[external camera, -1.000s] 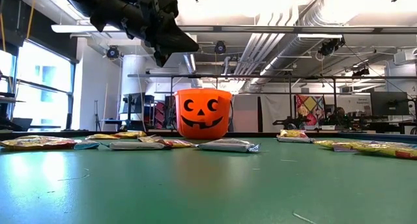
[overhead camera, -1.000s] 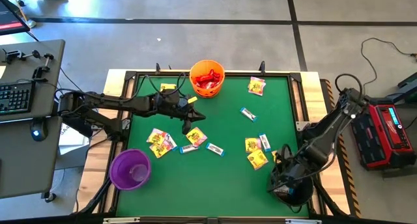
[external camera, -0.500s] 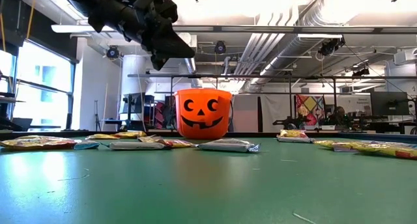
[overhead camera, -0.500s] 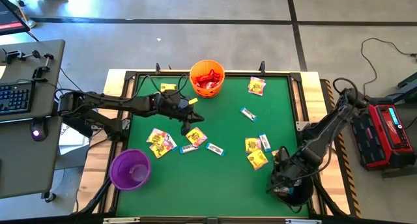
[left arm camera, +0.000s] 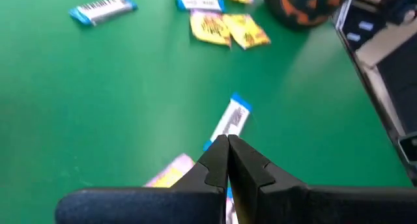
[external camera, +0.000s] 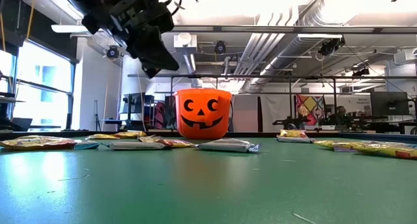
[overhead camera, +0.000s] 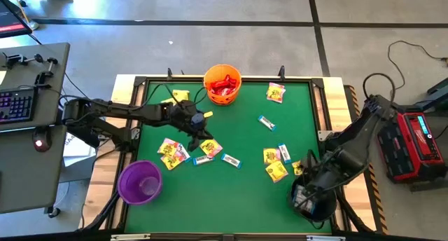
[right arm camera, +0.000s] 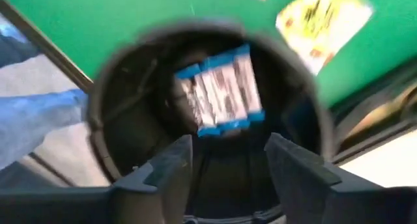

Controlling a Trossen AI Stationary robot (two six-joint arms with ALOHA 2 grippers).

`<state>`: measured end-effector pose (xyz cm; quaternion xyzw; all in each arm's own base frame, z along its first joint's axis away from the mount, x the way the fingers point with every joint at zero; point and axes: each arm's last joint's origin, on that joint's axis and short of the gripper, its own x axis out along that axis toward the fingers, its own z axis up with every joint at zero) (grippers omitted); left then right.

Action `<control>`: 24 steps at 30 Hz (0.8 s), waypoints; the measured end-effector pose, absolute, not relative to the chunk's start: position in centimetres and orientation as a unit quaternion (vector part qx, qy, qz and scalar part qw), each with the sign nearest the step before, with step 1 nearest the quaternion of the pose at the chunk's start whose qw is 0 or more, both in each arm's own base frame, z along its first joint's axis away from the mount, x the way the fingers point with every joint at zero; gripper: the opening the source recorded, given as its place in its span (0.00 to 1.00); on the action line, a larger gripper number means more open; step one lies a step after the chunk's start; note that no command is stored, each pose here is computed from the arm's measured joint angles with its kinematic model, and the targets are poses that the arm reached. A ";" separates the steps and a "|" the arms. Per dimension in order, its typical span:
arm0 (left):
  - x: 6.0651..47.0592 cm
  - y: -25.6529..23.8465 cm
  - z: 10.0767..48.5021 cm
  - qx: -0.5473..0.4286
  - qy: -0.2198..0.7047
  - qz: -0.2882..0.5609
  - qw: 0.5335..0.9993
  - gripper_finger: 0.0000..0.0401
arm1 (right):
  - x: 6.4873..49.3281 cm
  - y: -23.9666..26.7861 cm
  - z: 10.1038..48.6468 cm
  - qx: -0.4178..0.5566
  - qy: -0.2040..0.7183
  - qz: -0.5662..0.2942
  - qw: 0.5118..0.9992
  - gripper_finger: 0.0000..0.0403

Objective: Sort candy by brand, put in halloween buckets
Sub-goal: Put the white chocolate bar into the black bucket

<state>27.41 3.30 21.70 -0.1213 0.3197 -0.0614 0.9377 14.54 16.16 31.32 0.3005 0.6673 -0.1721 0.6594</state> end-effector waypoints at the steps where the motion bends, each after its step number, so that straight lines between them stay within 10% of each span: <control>1: 27.4 3.1 21.6 -0.119 0.325 -0.064 0.936 0.00 | 14.5 16.0 32.2 0.288 0.658 -0.165 0.676 0.48; 9: 26.8 0.3 20.7 -0.089 0.388 -0.075 0.914 0.00 | 15.7 13.4 35.3 0.192 0.579 -0.142 0.779 0.49; 24: 25.5 -4.9 22.8 -0.079 0.350 -0.068 0.931 0.00 | 24.6 11.6 28.5 0.165 0.396 -0.050 0.902 0.49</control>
